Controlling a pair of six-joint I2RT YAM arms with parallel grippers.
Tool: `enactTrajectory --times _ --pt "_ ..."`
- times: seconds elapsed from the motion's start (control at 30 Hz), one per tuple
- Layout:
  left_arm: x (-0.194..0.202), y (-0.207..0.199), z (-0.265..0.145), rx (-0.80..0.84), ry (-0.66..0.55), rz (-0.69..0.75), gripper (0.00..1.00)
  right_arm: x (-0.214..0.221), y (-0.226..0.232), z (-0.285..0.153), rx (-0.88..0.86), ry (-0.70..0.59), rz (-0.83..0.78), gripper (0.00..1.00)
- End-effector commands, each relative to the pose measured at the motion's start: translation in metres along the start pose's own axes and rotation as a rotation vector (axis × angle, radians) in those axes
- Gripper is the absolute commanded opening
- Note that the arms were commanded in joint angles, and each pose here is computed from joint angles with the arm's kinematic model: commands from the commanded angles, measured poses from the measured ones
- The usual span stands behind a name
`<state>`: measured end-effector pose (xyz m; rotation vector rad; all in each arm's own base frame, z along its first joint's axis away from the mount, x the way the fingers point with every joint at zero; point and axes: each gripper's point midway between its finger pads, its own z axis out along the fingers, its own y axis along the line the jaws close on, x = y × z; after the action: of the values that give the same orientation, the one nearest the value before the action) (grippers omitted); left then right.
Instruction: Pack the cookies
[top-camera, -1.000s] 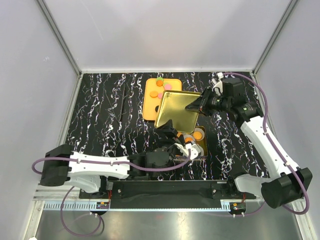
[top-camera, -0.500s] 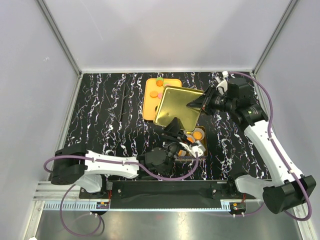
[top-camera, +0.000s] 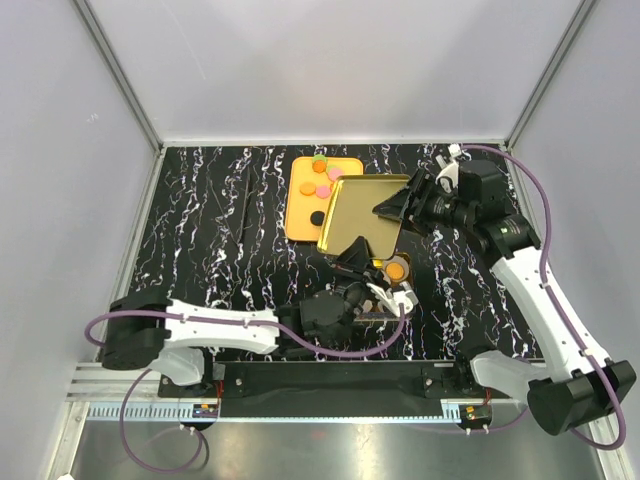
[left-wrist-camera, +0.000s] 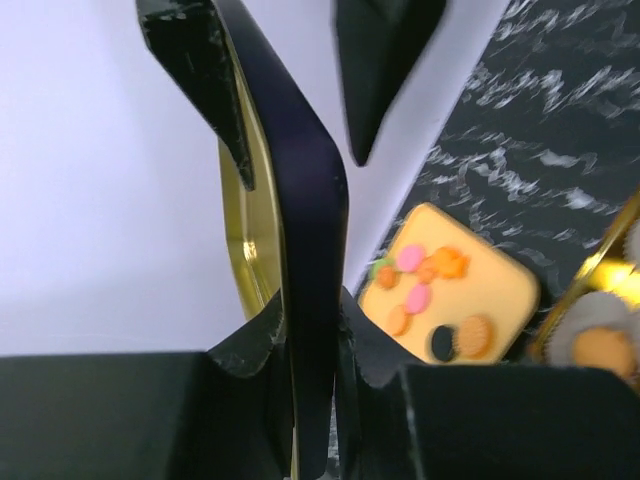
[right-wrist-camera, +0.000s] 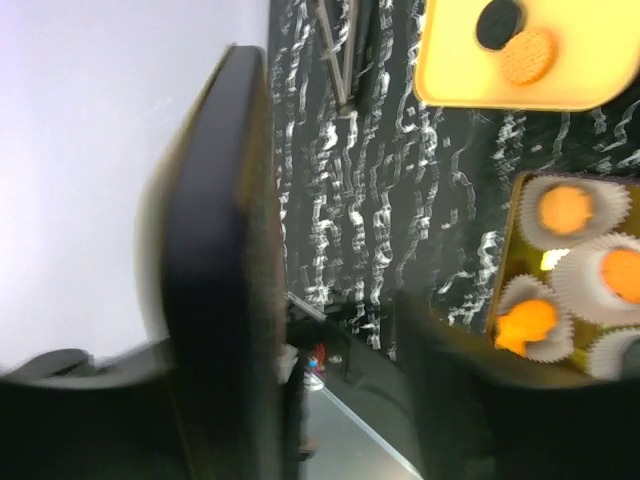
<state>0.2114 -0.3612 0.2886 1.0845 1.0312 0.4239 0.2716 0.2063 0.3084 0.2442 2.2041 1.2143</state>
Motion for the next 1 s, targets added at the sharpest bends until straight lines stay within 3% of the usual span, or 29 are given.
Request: enactTrajectory --times 0.0,0.1,0.27,0.37,0.63,0.67,0.83,0.97 --pt "-0.031 0.041 -0.001 0.008 -0.079 -0.347 0.0 -0.006 0.0 -0.017 0.038 -0.069 -0.103 0.72" --pt "-0.037 0.029 -0.004 0.125 -0.074 -0.416 0.0 -0.016 0.0 -0.027 0.066 -0.137 -0.157 0.87" --pt "-0.039 0.011 -0.008 0.277 -0.042 -0.494 0.0 -0.03 0.012 -0.046 0.059 -0.247 -0.246 0.99" --pt "-0.041 0.002 -0.009 0.357 -0.031 -0.587 0.0 -0.038 0.019 -0.062 0.057 -0.317 -0.294 1.0" --pt "-0.065 0.003 -0.015 0.604 -0.101 -1.006 0.0 -0.045 0.006 -0.083 0.139 -0.425 -0.325 1.0" --pt "-0.062 0.01 -0.01 0.604 -0.078 -1.121 0.0 -0.047 0.0 -0.084 0.166 -0.438 -0.32 1.0" --pt "-0.072 0.046 -0.008 0.74 -0.189 -1.463 0.0 -0.042 -0.031 -0.088 0.267 -0.465 -0.318 1.0" --pt "-0.072 0.044 -0.003 0.85 -0.181 -1.713 0.0 -0.036 -0.054 -0.084 0.328 -0.459 -0.296 1.0"
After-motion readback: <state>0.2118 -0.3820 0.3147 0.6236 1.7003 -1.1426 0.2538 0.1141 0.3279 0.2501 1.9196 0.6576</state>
